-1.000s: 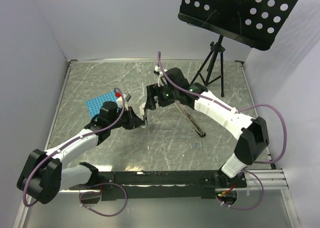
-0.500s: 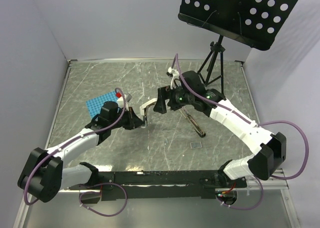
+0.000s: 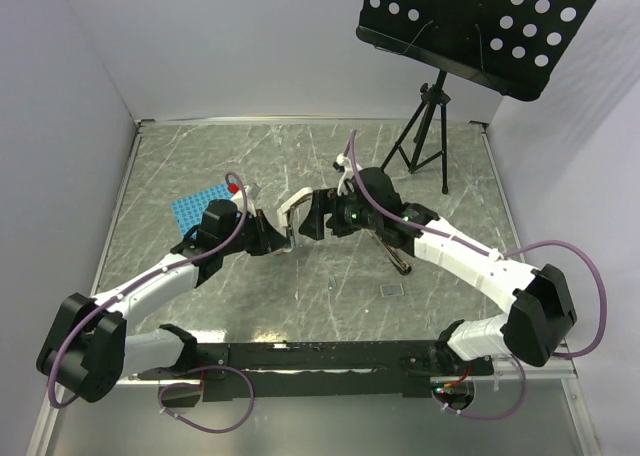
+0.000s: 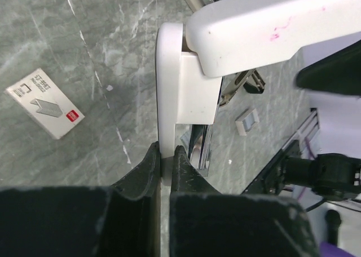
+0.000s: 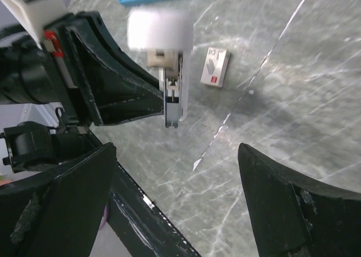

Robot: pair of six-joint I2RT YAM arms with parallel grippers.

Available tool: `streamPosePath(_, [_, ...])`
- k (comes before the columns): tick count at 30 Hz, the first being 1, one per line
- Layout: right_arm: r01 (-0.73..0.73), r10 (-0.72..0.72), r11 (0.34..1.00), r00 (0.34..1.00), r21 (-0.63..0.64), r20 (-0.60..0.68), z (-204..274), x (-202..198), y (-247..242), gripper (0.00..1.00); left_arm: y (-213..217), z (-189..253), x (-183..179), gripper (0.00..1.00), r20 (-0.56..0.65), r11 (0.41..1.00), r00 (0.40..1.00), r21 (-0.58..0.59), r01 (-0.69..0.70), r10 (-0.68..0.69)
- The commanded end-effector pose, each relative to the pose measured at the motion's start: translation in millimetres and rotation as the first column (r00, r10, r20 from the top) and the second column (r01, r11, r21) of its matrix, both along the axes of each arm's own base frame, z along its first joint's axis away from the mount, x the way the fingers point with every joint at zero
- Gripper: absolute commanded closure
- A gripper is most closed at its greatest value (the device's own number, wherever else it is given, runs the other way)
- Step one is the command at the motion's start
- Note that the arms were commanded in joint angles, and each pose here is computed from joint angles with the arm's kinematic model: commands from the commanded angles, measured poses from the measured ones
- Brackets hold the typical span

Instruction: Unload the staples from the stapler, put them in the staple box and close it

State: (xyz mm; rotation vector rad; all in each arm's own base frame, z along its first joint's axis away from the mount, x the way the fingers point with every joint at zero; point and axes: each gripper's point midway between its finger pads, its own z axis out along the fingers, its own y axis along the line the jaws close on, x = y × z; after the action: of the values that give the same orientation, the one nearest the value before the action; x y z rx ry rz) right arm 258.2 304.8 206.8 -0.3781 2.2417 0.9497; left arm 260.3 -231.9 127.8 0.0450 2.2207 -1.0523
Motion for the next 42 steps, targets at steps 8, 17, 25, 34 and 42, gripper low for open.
streamPosePath(8, [0.036, -0.059, 0.976, 0.993, 0.215, 0.100, 39, 30, 39, 0.11, -14, 38, 3, 0.99, 0.044, 0.992, 0.999, -0.121, 0.020, -0.014])
streamPosePath(17, [0.050, -0.064, 0.983, 0.995, 0.176, 0.073, 27, 35, 44, 0.15, 4, 26, 17, 0.99, 0.071, 0.997, 0.994, 0.006, -0.080, 0.080])
streamPosePath(25, [0.169, -0.174, 0.983, 0.982, 0.073, 0.076, 2, 18, -9, 0.07, 29, 12, 34, 0.99, 0.103, 0.945, 0.976, 0.248, -0.213, 0.193])
streamPosePath(34, [0.169, -0.172, 0.983, 0.984, 0.073, 0.040, -22, 30, -13, 0.19, 25, 10, 34, 0.99, 0.150, 0.853, 0.959, 0.438, -0.282, 0.241])
streamPosePath(42, [0.196, -0.196, 0.979, 0.981, 0.065, -0.001, -53, 64, -18, 0.29, 29, 11, 34, 0.99, 0.237, 0.735, 0.924, 0.561, -0.382, 0.299])
